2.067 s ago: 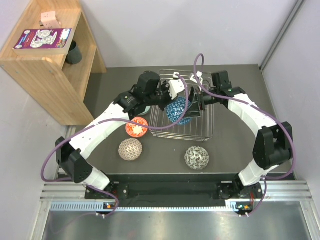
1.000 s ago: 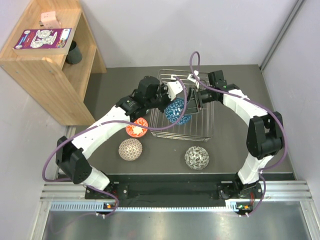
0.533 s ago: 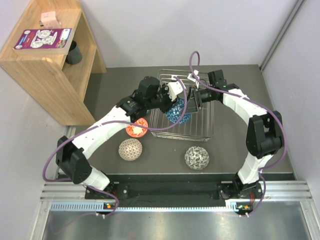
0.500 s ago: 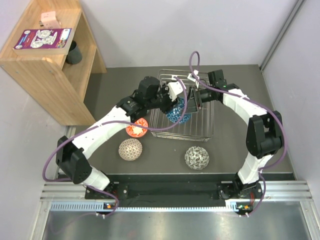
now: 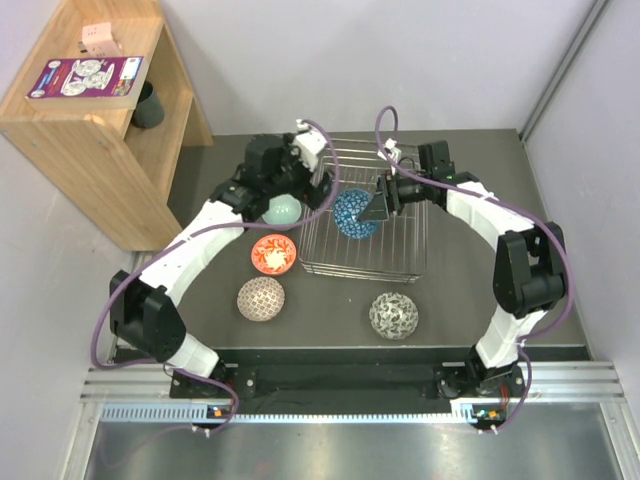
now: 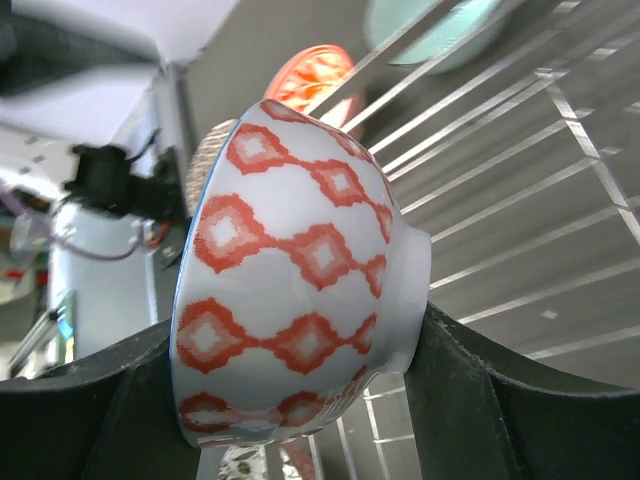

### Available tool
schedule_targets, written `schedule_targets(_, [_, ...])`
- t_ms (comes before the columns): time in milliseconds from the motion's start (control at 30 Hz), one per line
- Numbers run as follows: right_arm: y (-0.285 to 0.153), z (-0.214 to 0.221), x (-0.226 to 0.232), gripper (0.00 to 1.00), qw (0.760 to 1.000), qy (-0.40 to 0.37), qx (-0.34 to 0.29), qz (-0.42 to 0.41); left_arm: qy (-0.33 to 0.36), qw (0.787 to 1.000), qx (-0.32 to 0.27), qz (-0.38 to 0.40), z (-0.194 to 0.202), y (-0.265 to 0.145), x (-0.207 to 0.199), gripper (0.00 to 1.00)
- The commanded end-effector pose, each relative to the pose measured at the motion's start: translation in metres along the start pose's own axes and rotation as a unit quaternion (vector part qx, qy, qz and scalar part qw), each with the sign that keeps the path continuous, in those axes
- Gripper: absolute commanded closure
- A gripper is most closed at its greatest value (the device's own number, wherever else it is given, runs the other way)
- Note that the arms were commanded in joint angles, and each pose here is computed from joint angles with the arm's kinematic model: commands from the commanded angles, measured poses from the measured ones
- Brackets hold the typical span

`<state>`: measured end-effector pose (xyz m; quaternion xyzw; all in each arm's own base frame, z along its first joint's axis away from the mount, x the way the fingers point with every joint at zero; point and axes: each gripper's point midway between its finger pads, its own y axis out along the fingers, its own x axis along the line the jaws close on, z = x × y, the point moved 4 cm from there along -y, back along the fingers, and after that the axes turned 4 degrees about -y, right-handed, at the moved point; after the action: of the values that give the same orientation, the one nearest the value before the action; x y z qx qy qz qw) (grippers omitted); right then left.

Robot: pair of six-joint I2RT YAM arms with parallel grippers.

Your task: Load the bowls into the dish rack

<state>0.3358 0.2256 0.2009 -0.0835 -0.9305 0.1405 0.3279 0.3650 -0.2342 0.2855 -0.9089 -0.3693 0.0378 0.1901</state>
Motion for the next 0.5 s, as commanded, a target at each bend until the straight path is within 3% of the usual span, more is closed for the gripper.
schedule_targets(0, [-0.020,-0.043,0.004,1.00,0.993,-0.064,-0.050,0.085,-0.044,0.997,-0.043,-0.052,-0.017,-0.009,0.041,0.01])
schedule_targets(133, [-0.033,-0.062,-0.009,1.00,0.980,-0.073,-0.068,0.175,-0.044,0.997,-0.021,-0.061,0.010,-0.004,0.048,0.01])
schedule_targets(267, [-0.058,-0.083,-0.029,1.00,0.945,-0.088,-0.082,0.304,-0.045,0.998,0.007,-0.051,0.038,0.006,0.044,0.01])
schedule_targets(467, [-0.094,-0.108,-0.042,1.00,0.891,-0.115,-0.096,0.429,-0.045,0.997,0.032,-0.057,0.061,0.025,0.050,0.01])
